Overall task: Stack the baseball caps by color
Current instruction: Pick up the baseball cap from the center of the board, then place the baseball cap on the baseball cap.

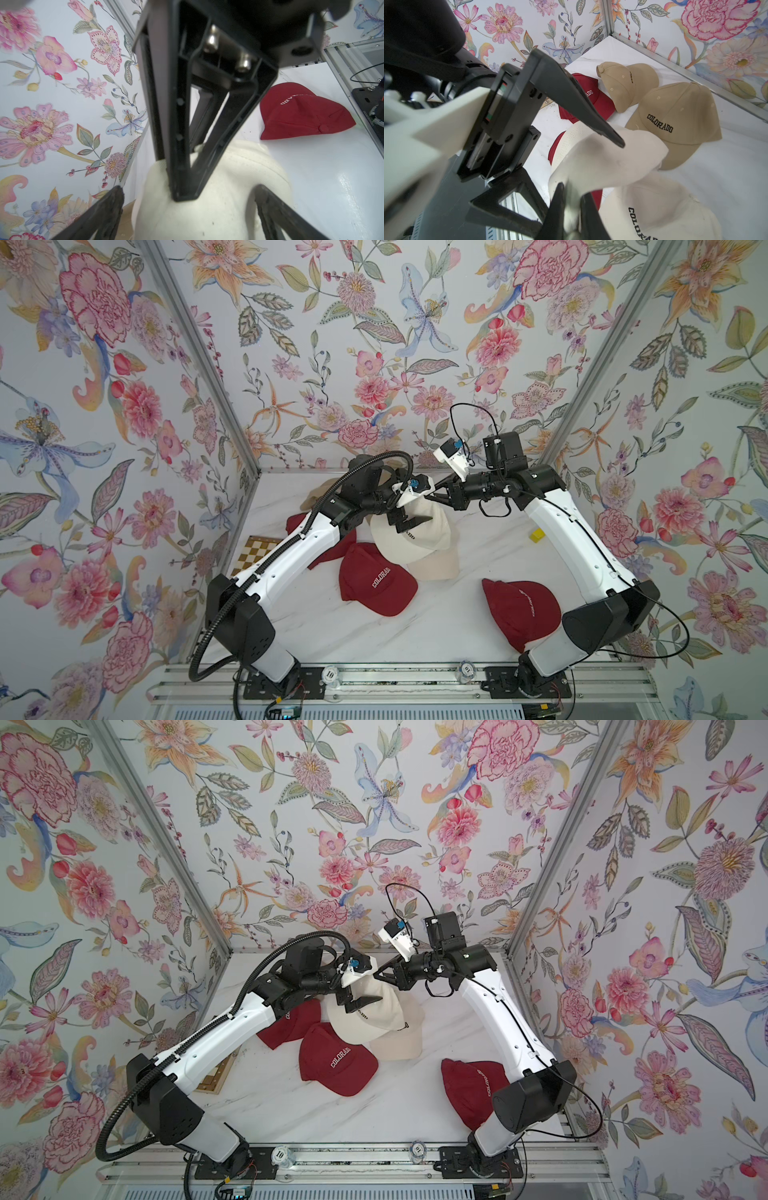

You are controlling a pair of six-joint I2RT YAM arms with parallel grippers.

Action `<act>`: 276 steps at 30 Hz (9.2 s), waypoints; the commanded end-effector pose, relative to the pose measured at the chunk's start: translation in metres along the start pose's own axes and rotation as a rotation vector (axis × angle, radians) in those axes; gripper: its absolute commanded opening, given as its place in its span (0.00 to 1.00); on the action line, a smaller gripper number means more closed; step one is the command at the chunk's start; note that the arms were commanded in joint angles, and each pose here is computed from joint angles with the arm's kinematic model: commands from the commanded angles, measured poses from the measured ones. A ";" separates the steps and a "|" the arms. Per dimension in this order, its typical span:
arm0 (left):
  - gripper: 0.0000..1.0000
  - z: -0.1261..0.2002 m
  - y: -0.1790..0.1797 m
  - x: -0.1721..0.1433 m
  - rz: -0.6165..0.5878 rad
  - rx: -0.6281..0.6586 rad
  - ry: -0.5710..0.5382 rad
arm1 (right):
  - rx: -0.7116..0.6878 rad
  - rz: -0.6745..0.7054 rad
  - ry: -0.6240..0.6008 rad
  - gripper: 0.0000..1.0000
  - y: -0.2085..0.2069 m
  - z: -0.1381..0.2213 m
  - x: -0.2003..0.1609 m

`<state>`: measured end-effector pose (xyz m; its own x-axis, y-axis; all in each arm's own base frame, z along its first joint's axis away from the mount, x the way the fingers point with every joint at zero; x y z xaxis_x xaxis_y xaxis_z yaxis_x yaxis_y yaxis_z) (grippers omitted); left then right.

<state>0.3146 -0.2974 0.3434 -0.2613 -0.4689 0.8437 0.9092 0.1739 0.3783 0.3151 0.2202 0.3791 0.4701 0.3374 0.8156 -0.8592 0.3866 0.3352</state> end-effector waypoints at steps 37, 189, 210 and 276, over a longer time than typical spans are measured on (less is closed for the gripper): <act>0.00 0.049 0.080 0.019 0.650 0.468 -0.373 | -0.171 -0.172 -0.478 0.99 -0.056 0.065 -0.040; 0.00 0.028 0.069 0.041 0.620 0.146 0.122 | -0.241 0.329 -0.565 0.73 -0.019 -0.047 0.025; 0.74 0.055 0.089 0.040 0.566 0.427 0.170 | -0.316 0.312 -0.479 0.00 -0.001 -0.032 0.028; 1.00 0.085 0.010 -0.097 0.627 0.664 -0.009 | -0.908 -0.606 0.006 0.36 -0.140 -0.107 -0.150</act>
<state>0.3196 -0.1694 0.2876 0.2274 -0.1281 0.9653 0.4865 0.8737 0.0013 0.3851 0.2069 0.1684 0.7554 -0.1413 0.6399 -0.0052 0.9751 0.2215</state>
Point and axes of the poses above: each gripper's point midway between its finger pads, its own z axis back along the fingers, its own y axis along the line the jaws close on, x = y × z, the point moved 6 cm from there along z, back along the fingers, and after that the axes turned 1 degree about -z, right-handed, at the moved point
